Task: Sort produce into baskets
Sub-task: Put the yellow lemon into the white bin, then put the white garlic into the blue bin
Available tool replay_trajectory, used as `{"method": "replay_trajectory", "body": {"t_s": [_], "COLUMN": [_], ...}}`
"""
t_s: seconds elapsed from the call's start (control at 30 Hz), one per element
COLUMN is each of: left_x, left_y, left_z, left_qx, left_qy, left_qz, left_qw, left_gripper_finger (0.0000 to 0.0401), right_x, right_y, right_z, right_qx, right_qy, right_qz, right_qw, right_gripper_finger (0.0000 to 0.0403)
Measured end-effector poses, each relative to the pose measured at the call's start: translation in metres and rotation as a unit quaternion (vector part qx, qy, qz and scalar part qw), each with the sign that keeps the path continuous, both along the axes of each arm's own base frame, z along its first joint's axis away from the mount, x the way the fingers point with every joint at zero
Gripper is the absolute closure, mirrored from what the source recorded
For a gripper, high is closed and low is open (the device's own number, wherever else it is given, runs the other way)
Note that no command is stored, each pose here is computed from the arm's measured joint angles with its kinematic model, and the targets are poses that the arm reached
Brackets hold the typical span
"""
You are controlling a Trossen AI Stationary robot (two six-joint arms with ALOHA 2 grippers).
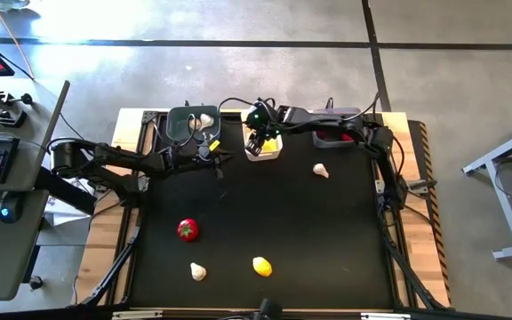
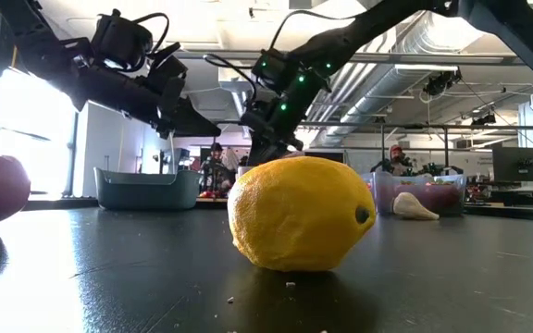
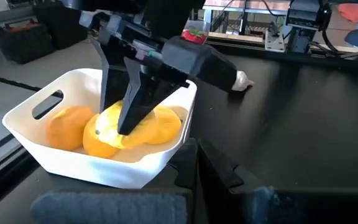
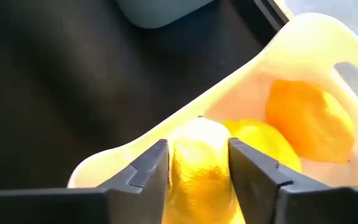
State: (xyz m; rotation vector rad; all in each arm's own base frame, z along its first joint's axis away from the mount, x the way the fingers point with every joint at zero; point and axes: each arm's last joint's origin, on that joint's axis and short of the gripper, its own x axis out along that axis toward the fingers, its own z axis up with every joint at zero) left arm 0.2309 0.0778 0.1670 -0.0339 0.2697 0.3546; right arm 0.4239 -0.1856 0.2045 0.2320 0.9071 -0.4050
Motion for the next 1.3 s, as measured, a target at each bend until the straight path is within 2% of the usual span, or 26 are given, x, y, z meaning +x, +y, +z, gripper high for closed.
{"method": "replay_trajectory", "body": {"t_s": [0.23, 0.37, 0.5, 0.77, 0.8, 0.87, 0.97, 1.07, 1.17, 1.3], "left_x": [0.000, 0.000, 0.000, 0.003, 0.003, 0.003, 0.003, 0.003, 0.003, 0.005], "left_y": [0.000, 0.000, -0.001, -0.003, -0.003, -0.003, -0.005, -0.008, -0.011, -0.014], "left_z": [0.000, 0.000, 0.000, 0.006, 0.006, 0.008, 0.010, 0.011, 0.013, 0.013], "left_qx": [0.003, 0.003, 0.001, 0.015, 0.017, 0.020, 0.020, 0.019, 0.017, 0.030], "left_qy": [0.001, 0.001, 0.000, -0.030, -0.031, -0.037, -0.044, -0.050, -0.054, -0.051], "left_qz": [-0.001, -0.001, -0.011, -0.070, -0.070, -0.070, -0.096, -0.129, -0.136, -0.146], "left_qw": [1.000, 1.000, 1.000, 0.997, 0.997, 0.997, 0.994, 0.990, 0.989, 0.988], "left_gripper_finger": [0.0401, 0.0401, 0.0401, 0.0401, 0.0401, 0.0401, 0.0401, 0.0401, 0.0401, 0.0401], "right_x": [0.000, -0.002, -0.004, 0.014, 0.017, 0.017, 0.008, -0.010, -0.032, -0.062], "right_y": [0.001, 0.004, 0.011, 0.047, 0.052, 0.060, 0.069, 0.077, 0.086, 0.102], "right_z": [0.001, 0.005, 0.011, 0.018, 0.021, 0.026, 0.018, 0.006, 0.003, 0.000], "right_qx": [0.002, 0.006, -0.008, -0.056, -0.065, -0.089, -0.107, -0.104, -0.093, -0.109], "right_qy": [-0.001, 0.004, 0.017, -0.008, -0.018, -0.050, -0.097, -0.144, -0.184, -0.192], "right_qz": [-0.015, 0.004, 0.016, 0.061, 0.063, 0.055, 0.042, 0.031, 0.009, -0.002], "right_qw": [1.000, 1.000, 1.000, 0.997, 0.996, 0.993, 0.989, 0.984, 0.978, 0.975], "right_gripper_finger": [0.0174, 0.0165, 0.0207, 0.0379, 0.0391, 0.0389, 0.0391, 0.0400, 0.0400, 0.0401]}}
